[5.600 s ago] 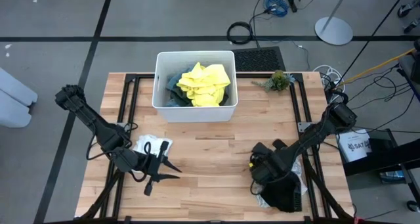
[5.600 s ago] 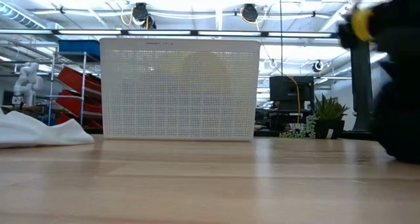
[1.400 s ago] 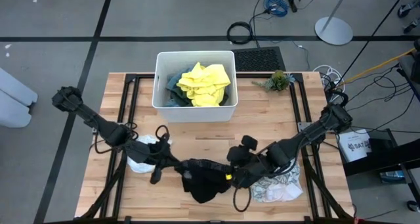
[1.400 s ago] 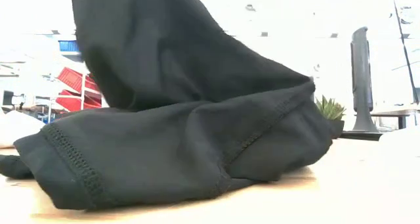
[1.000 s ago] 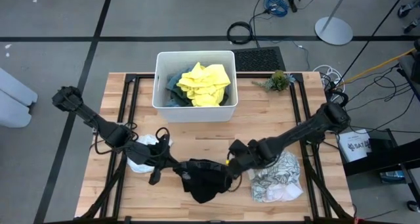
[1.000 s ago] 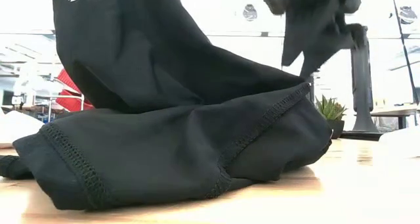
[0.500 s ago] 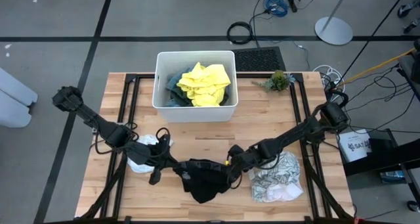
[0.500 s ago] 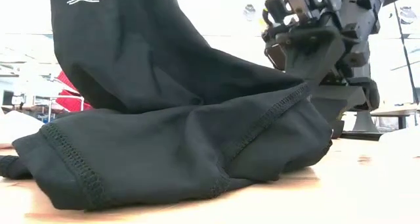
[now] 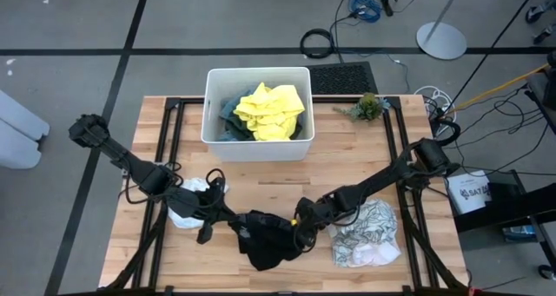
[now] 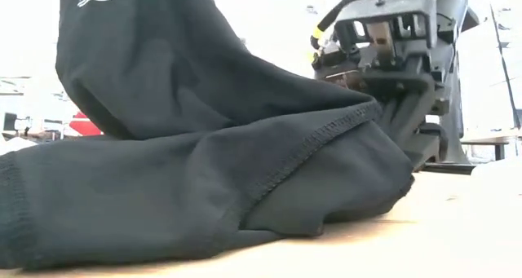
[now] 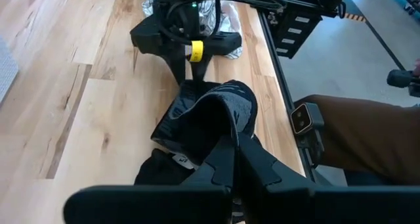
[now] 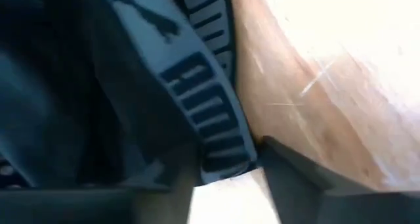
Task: Fold laundry
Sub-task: Fold the black underwear, then put the folded black underwear into the white laundry bin
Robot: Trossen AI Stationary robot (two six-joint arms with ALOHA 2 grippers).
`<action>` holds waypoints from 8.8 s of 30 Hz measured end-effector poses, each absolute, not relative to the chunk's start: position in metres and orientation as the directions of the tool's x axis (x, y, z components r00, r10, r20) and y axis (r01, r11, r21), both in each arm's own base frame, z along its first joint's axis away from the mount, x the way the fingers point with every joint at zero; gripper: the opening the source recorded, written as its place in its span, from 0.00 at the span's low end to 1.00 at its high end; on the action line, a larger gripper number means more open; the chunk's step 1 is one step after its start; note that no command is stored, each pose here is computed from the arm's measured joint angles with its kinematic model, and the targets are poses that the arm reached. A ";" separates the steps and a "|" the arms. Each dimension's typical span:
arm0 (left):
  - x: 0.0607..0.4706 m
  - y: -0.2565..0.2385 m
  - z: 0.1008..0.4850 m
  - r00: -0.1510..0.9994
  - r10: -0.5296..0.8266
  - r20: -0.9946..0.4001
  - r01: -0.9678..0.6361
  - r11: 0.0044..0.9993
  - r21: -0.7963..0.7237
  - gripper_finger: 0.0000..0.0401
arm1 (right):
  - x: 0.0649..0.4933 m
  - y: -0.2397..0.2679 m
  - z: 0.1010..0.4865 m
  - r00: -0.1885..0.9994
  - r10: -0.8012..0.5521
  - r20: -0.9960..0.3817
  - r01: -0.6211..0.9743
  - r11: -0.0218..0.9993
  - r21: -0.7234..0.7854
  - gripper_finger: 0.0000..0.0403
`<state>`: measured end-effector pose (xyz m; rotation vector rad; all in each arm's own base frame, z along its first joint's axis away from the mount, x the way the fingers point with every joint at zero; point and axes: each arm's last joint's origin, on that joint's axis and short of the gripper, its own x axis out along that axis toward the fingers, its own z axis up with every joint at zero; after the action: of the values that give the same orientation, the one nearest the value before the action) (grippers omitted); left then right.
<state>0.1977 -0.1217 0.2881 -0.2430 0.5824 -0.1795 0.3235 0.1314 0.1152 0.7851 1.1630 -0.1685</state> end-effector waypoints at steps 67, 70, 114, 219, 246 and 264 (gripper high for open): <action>0.292 -0.157 0.239 0.559 -0.147 -0.816 0.220 0.975 -0.024 0.02 | 0.393 0.166 0.205 0.838 0.144 -0.527 -0.049 0.980 0.191 0.09; 0.293 -0.156 0.239 0.567 -0.140 -0.812 0.215 0.976 -0.019 0.02 | 0.394 0.166 0.205 0.840 0.142 -0.523 -0.046 0.980 0.192 0.17; 0.275 -0.145 0.275 0.651 -0.136 -0.747 0.192 0.981 -0.012 0.15 | 0.394 0.161 0.206 0.844 0.098 -0.527 -0.026 0.989 0.143 0.01; 0.201 -0.146 0.300 0.780 -0.025 -0.626 0.086 0.994 0.068 0.15 | 0.331 0.130 0.253 0.577 -0.043 -0.815 0.391 0.891 0.230 0.35; 0.264 -0.175 0.262 0.822 -0.127 -0.555 0.297 0.927 0.229 0.15 | 0.320 0.124 0.263 0.562 -0.049 -0.826 0.368 0.909 0.197 0.55; 0.323 -0.175 0.216 0.880 -0.111 -0.462 0.190 0.973 0.130 0.32 | 0.307 0.127 0.273 0.543 -0.042 -0.839 0.359 0.915 0.186 0.54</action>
<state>0.3226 -0.1749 0.2162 0.1740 0.4694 -0.1575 0.3066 0.1268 0.2727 0.3580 0.9729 -0.2445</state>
